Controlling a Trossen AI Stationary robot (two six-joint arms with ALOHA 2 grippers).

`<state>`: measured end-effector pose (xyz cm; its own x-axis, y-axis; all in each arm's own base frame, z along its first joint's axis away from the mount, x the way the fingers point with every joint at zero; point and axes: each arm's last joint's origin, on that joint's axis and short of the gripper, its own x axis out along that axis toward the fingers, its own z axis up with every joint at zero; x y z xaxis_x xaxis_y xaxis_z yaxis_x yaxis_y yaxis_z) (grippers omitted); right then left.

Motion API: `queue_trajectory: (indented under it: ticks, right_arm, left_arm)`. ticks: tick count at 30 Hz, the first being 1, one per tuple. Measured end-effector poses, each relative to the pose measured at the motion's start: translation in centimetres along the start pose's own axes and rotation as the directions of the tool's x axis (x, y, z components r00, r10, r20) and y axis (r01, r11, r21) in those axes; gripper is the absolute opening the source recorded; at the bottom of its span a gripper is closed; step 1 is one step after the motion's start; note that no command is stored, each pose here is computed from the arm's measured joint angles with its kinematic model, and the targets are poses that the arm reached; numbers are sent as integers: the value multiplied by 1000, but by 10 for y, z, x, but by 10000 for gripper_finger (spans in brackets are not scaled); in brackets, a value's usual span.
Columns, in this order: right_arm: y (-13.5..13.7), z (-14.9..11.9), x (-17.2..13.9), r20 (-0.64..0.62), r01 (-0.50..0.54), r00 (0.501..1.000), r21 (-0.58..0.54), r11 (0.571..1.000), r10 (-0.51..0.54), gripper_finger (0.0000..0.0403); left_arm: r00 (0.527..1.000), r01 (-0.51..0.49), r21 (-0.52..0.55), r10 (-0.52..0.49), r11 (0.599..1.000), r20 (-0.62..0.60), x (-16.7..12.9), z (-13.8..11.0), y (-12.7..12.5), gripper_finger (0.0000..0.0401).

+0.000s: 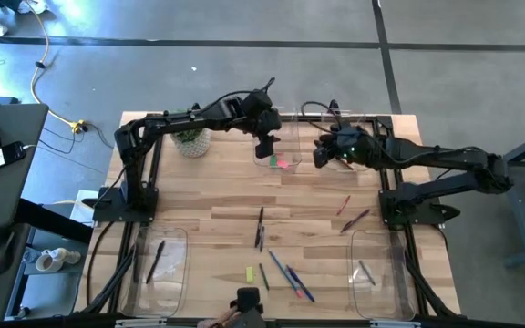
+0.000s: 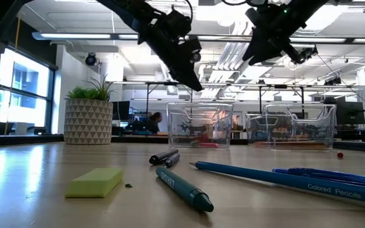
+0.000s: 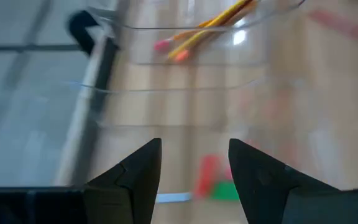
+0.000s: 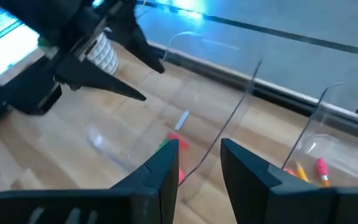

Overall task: Sort crayons/erasers/pens/pencils in bins
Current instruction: Put the violet pen into the bottom left transparent bin

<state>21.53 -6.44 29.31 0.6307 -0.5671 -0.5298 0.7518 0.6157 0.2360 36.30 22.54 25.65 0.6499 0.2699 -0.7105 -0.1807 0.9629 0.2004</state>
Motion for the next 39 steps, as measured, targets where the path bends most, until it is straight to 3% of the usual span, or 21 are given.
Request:
queue_trajectory:
  ticks: [2,6,14,19,25,32,39]
  right_arm:
    - [-3,2,1,8,8,1000,12,1000,-8,110]
    - [-5,2,2,-24,-11,1000,7,1000,12,110]
    - [-7,-8,2,-173,-69,983,-22,997,64,110]
    - [-6,-15,-1,-274,-154,953,-74,985,128,110]
    - [-7,-27,-5,-432,-252,884,-117,961,180,110]
    - [-11,-43,-14,-608,-319,780,-185,930,147,110]
    - [-12,-56,-25,-720,-440,686,-294,848,107,110]
  left_arm:
    - [997,-74,60,75,995,-26,-1,3,-2,175]
    - [987,-143,71,148,987,-64,-1,5,-7,175]
    - [979,-103,-33,96,994,-178,-13,-2,-17,174]
    - [984,-81,-124,60,989,-168,-34,2,-21,174]
    - [987,-87,-215,55,973,-153,-65,9,-29,174]
    - [979,-60,-301,-2,952,-203,-78,12,-55,174]
    - [974,-7,-320,-67,947,-218,-77,19,-94,174]
